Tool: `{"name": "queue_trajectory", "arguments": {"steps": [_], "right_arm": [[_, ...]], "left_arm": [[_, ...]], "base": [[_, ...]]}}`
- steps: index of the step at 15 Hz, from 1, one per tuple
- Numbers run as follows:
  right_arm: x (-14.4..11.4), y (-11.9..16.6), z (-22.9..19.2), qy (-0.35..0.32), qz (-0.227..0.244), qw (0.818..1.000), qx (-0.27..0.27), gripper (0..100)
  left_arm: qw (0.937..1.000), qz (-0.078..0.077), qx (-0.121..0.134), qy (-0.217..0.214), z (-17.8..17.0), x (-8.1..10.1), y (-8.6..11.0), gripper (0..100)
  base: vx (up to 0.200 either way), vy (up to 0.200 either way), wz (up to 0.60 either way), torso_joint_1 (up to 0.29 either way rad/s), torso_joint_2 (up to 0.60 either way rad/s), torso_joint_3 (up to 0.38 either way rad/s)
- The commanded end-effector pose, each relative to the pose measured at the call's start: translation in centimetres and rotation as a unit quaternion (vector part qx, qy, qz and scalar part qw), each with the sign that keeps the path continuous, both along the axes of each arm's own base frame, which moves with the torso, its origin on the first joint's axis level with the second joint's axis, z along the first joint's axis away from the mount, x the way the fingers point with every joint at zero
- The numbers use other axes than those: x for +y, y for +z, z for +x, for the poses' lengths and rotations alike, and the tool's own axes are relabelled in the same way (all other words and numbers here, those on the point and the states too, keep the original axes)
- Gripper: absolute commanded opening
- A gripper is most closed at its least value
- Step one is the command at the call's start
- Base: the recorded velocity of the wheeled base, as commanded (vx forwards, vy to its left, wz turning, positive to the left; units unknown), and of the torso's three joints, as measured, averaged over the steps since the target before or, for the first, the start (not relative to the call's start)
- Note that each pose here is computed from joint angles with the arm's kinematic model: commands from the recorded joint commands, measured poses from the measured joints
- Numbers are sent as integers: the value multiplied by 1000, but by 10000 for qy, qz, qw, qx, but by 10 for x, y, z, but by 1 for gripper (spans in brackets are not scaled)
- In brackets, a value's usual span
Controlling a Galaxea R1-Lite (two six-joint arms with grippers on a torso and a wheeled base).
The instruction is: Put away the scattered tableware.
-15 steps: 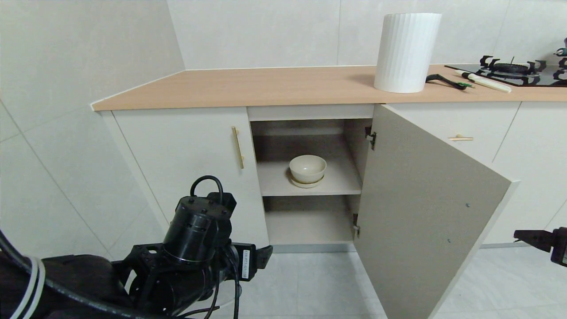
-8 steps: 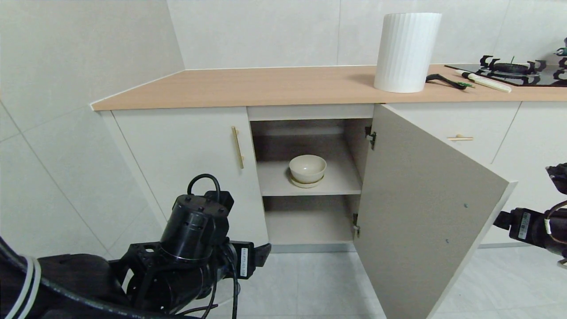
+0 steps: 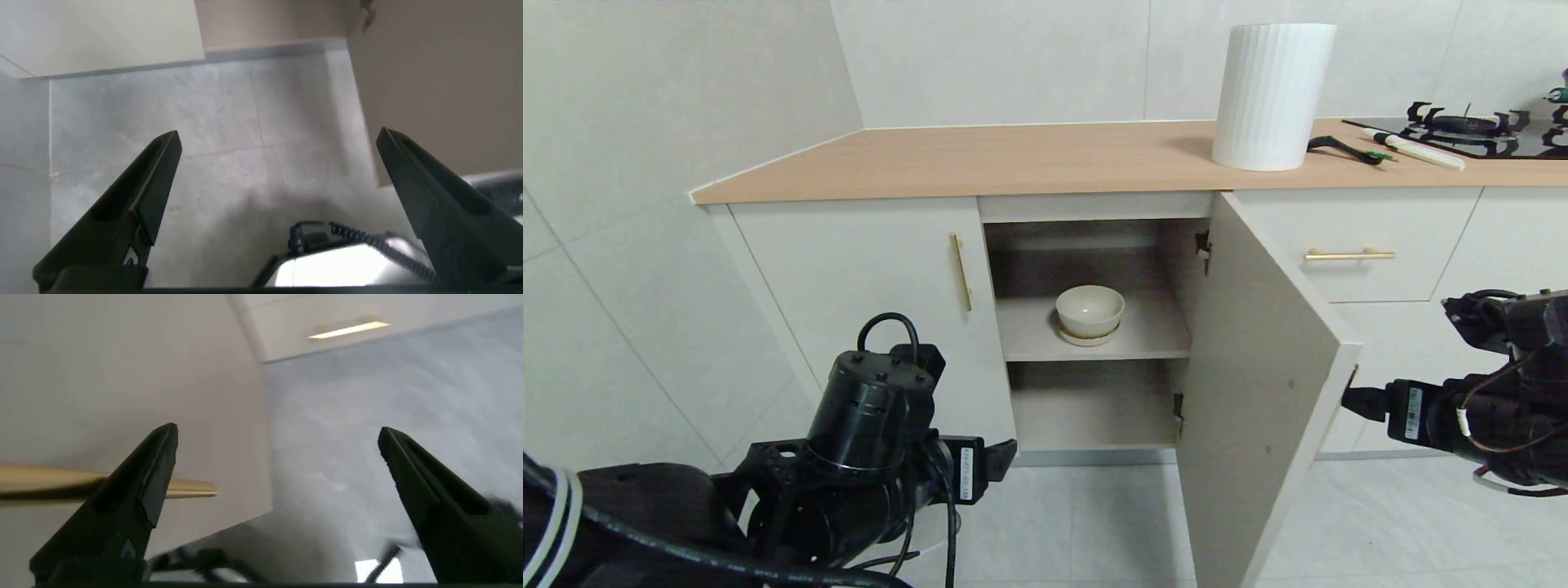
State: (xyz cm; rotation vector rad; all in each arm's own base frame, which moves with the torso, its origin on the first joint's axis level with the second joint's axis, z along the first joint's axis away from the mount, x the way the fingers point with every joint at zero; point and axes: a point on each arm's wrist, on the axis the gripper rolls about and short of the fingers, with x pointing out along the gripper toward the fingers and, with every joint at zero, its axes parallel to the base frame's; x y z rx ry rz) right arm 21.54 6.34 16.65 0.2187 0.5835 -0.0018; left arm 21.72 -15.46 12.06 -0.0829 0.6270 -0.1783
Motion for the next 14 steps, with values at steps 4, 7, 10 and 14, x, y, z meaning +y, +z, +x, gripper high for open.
{"name": "queue_trajectory", "arguments": {"steps": [4, 7, 10, 14], "right_arm": [[59, 3, 11, 952, 109, 9954, 24, 100], [83, -1, 33, 1150, 101, 9933, 58, 100], [101, 1, 60, 1274, 208, 9916, -23, 100], [122, -1, 94, 1376, 311, 9899, -117, 100]], "left_arm": [[9985, 42, -361, 408, 1, 10, 15, 100], [9978, 52, -586, 320, -7, 17, 29, 100], [9965, 85, -699, 457, -5, 27, 36, 100], [9949, 229, -709, 674, 0, 40, 36, 100]], "base": [[0, 0, 0, 0, 0, 0], [0, 0, 0, 0, 0, 0], [0, 0, 0, 0, 0, 0], [0, 0, 0, 0, 0, 0]]}}
